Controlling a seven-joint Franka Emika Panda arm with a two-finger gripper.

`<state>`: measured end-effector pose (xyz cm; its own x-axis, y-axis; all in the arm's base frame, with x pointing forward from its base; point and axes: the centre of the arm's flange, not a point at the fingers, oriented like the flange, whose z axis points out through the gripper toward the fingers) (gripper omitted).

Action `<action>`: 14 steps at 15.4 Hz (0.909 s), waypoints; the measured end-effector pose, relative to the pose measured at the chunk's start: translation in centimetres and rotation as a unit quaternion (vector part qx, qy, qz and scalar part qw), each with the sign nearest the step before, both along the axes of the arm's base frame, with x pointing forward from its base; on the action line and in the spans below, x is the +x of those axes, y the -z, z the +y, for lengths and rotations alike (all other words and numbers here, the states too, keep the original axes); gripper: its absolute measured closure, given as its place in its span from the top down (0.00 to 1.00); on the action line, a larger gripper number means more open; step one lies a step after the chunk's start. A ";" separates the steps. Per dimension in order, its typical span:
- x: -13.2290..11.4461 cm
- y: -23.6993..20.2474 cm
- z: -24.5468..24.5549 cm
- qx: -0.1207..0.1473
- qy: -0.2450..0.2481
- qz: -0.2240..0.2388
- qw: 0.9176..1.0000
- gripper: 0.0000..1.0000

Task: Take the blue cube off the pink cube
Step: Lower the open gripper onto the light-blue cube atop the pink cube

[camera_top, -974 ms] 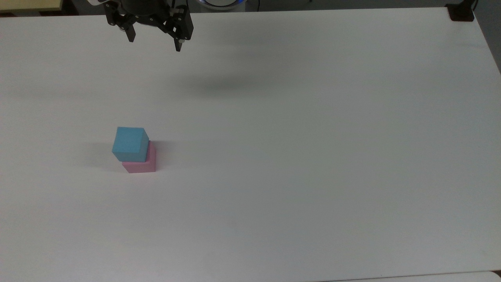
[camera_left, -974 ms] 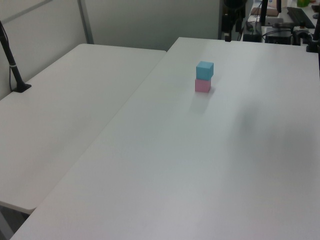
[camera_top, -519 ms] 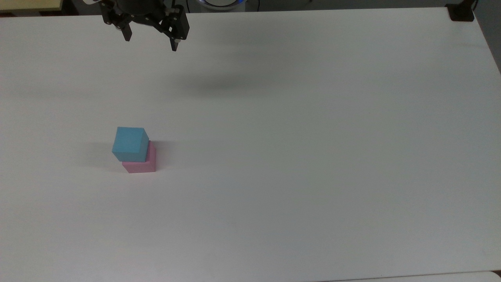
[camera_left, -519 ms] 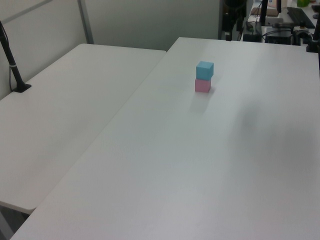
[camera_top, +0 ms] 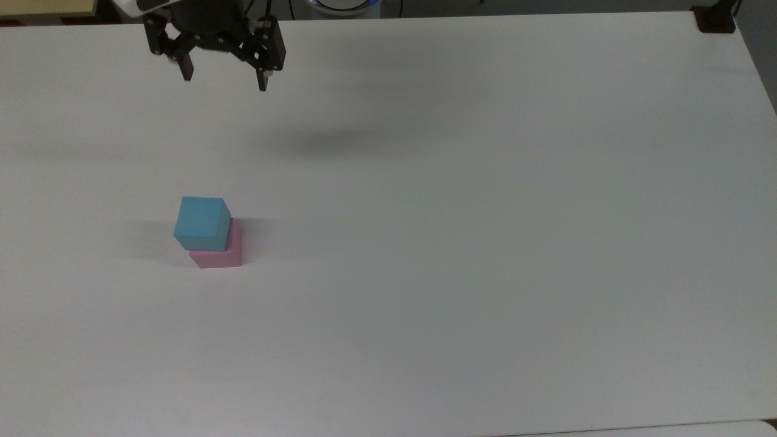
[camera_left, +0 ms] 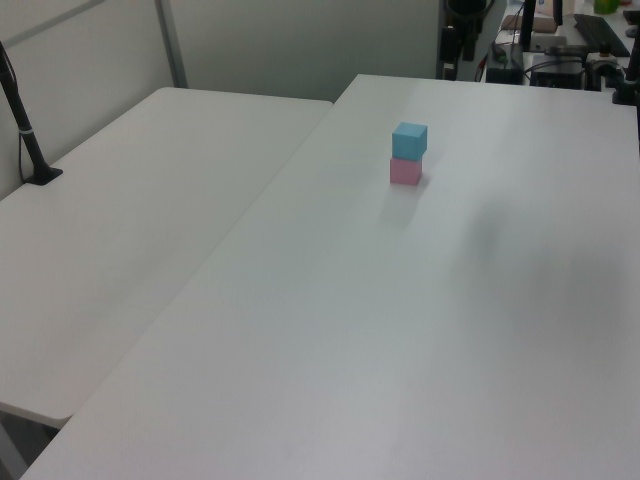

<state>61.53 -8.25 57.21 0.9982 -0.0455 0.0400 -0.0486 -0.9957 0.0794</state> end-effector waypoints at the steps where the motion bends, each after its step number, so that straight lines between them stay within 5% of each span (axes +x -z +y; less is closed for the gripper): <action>1: 0.5 0.9 -0.7 -0.003 -0.016 0.002 1.000 1.00; 14: 7.0 15.4 -5.5 -0.034 -0.004 -0.010 0.999 1.00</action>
<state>68.54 -13.71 41.82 0.9974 -0.0349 0.0624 -0.0437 -0.9883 0.1459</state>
